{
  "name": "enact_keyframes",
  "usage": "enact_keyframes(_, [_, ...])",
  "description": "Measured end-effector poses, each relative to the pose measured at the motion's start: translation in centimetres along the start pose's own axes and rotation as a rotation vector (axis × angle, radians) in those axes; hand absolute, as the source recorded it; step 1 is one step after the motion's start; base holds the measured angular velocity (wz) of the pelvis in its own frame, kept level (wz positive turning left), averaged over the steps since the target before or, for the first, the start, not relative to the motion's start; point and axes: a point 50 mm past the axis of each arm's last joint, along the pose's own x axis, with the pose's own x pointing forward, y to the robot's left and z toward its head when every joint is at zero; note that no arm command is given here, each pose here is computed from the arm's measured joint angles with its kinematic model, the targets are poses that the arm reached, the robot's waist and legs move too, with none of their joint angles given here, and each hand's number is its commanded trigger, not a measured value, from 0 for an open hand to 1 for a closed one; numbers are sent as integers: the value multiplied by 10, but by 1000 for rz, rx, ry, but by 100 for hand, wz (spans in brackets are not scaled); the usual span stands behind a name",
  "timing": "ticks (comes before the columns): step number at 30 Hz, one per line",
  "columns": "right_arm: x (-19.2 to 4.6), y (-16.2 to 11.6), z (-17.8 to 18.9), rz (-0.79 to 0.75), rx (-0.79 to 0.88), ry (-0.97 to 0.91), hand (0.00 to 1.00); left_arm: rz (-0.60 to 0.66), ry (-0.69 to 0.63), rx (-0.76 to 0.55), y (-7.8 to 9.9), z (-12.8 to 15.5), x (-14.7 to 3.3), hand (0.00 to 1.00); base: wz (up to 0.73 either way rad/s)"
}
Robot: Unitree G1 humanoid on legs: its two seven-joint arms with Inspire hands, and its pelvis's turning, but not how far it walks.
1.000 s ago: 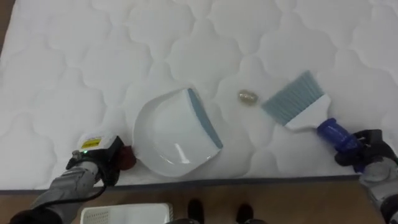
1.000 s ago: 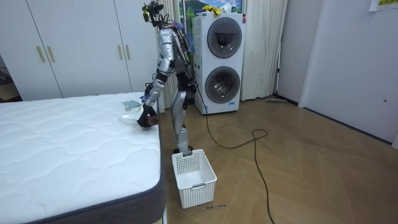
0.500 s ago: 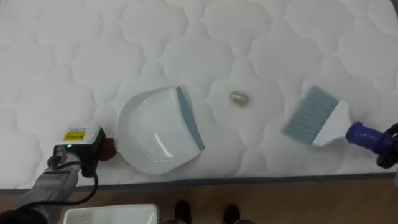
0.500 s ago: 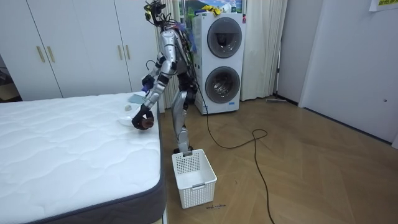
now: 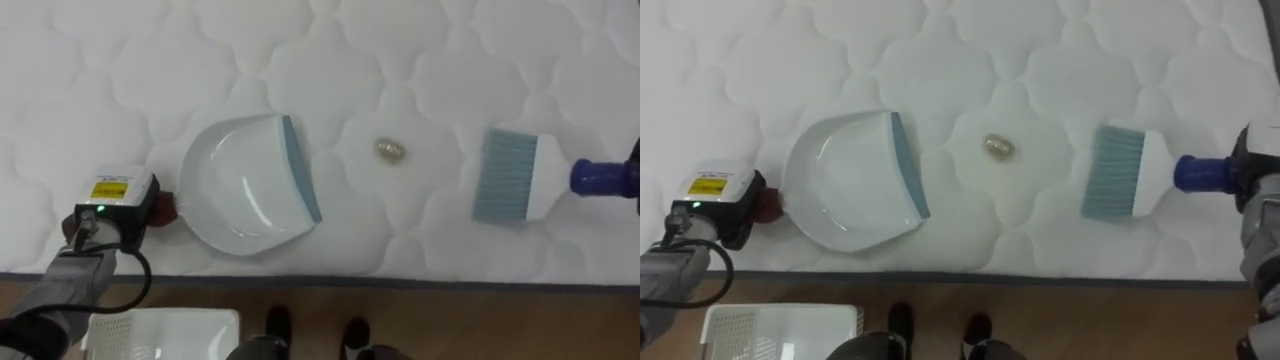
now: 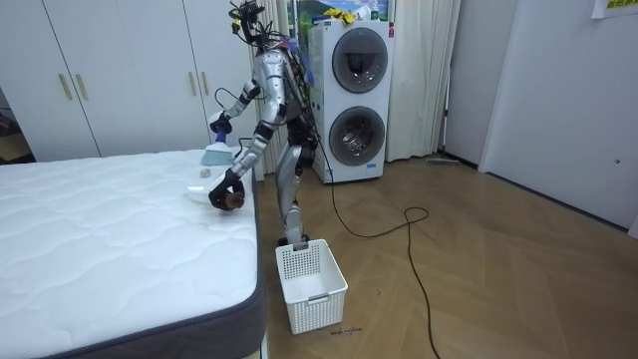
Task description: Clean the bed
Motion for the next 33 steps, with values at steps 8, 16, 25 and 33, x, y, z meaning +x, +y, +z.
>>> enact_keyframes(8, [9,-22,10,-44,-77,-32,100,24,22,13,9,-6,4,100,0])
enact_keyframes(16, [12,-30,18,-67,-101,-65,100,26,32,20,11,-8,4,100,0])
enact_keyframes(25, [11,-35,32,-84,-121,-109,100,21,30,20,12,-7,5,100,2])
enact_keyframes(33, [12,-39,40,-85,-129,-131,100,14,28,17,13,-6,6,100,0])
